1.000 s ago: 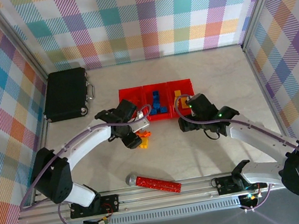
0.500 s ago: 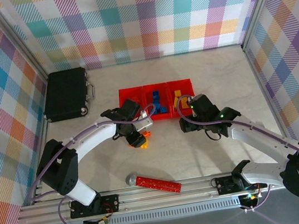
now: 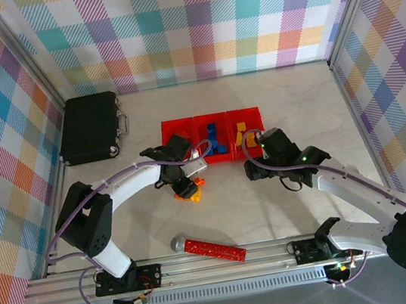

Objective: Sort the legos into containers by color
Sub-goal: Pick up the lego from the center of the table.

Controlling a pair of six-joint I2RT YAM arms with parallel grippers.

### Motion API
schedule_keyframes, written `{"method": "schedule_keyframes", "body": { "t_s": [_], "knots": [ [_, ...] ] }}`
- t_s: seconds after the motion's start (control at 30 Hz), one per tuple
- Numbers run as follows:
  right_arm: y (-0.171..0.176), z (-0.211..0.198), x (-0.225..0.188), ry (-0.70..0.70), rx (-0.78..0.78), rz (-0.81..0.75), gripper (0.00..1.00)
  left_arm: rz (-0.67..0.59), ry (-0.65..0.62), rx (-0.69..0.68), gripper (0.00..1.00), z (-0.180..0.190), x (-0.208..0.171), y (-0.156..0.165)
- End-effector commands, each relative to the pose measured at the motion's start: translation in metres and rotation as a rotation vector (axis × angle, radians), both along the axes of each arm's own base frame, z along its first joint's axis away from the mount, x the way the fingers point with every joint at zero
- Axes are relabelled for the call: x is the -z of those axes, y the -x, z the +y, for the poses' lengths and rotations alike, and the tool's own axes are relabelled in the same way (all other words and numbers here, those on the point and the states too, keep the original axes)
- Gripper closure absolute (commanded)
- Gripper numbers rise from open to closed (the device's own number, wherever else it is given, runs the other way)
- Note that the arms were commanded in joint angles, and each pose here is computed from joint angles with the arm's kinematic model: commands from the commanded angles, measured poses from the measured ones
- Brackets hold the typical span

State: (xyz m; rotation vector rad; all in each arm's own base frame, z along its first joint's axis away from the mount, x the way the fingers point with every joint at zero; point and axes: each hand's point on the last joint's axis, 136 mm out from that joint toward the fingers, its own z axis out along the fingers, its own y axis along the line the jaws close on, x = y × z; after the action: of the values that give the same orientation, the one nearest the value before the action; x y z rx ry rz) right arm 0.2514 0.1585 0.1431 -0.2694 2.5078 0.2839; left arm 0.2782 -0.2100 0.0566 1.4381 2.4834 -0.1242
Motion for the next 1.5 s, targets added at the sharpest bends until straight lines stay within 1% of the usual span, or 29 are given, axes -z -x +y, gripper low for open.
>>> {"method": "schedule_keyframes", "body": {
  "t_s": [0.0,0.43,0.53,0.6,0.7,0.83,1.0,1.13,1.3,1.47],
  "knots": [
    [0.001,-0.005,-0.007,0.003,0.002,-0.017,0.22,0.010,-0.002,-0.014,0.41,0.004,0.003,-0.003],
    [0.002,-0.012,-0.013,-0.002,0.034,-0.049,0.21,0.037,-0.007,-0.028,0.45,0.003,0.010,-0.005],
    [0.002,-0.014,-0.014,0.004,0.036,-0.055,0.20,0.037,-0.010,-0.027,0.51,0.003,0.010,-0.006],
    [0.002,-0.014,-0.014,0.004,0.035,-0.053,0.20,0.040,-0.010,-0.028,0.52,0.002,0.011,-0.006],
    [0.002,-0.014,-0.013,0.006,0.034,-0.050,0.20,0.045,-0.008,-0.028,0.56,0.002,0.012,-0.006],
    [0.003,-0.014,-0.012,0.003,0.036,-0.047,0.20,0.042,-0.008,-0.026,0.66,0.002,0.010,-0.007],
    [0.003,-0.014,-0.010,0.002,0.036,-0.045,0.20,0.038,-0.005,-0.029,0.84,0.001,0.007,-0.008],
    [0.003,-0.014,-0.009,0.001,0.038,-0.041,0.20,0.036,0.009,-0.036,0.94,-0.001,0.001,-0.008],
    [0.003,-0.014,-0.009,0.002,0.040,-0.042,0.20,0.007,0.048,-0.061,1.00,-0.003,-0.016,-0.010],
    [0.001,-0.014,-0.011,0.004,0.039,-0.045,0.20,-0.059,0.121,-0.087,1.00,-0.009,-0.047,-0.014]
  ]
}}
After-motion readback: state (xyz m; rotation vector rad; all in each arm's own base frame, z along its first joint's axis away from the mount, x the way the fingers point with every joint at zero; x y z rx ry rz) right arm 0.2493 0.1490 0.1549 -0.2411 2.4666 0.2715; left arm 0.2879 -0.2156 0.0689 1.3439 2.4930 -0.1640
